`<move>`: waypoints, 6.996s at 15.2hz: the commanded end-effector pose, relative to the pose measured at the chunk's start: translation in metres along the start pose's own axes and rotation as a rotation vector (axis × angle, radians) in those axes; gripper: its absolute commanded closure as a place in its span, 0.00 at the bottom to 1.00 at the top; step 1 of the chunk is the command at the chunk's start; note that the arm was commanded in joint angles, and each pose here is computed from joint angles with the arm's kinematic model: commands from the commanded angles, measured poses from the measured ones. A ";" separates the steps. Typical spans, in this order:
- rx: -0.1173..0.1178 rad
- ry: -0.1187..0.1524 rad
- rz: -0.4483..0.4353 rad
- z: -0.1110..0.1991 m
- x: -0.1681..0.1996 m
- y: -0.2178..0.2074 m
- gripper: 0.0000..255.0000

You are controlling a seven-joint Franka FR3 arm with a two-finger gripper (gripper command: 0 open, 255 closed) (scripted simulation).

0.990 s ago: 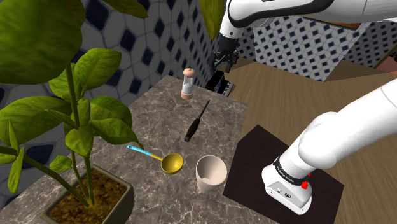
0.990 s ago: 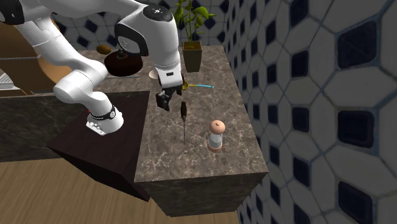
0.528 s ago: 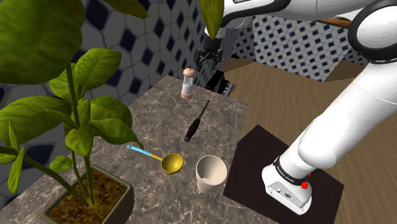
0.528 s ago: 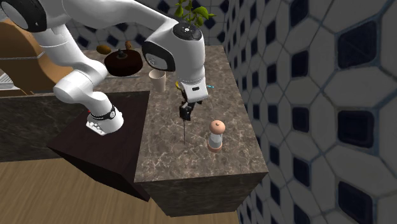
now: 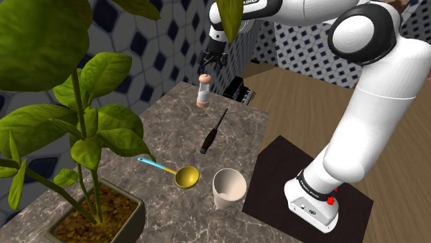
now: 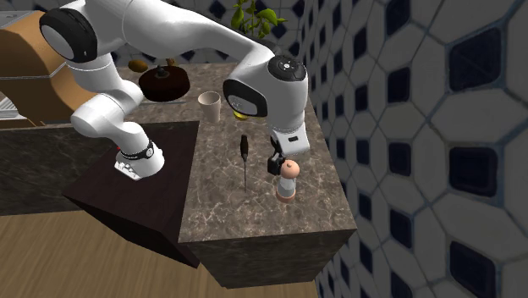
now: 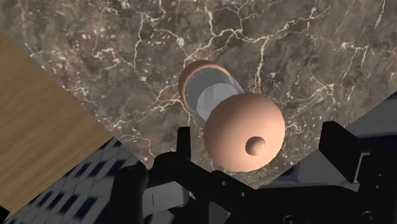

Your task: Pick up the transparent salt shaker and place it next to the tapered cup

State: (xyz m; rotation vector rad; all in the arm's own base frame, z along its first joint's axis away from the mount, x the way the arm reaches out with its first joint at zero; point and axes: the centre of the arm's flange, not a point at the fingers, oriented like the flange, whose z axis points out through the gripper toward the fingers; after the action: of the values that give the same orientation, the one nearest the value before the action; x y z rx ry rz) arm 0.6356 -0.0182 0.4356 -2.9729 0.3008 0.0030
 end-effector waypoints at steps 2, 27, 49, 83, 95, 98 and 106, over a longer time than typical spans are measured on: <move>0.002 0.002 0.000 0.015 0.003 -0.002 0.00; 0.002 0.002 0.001 0.024 0.003 -0.004 1.00; 0.002 0.002 0.000 -0.091 0.001 -0.022 1.00; 0.002 0.002 0.000 -0.210 -0.107 -0.094 1.00; 0.002 0.002 0.000 -0.197 -0.249 -0.164 1.00; 0.002 0.002 0.000 -0.194 -0.284 -0.182 1.00; 0.002 0.002 0.000 -0.178 -0.353 -0.214 1.00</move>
State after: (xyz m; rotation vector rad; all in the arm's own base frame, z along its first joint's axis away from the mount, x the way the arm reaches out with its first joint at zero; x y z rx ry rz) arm 0.3324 0.2300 0.6540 -2.9711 0.3003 0.0003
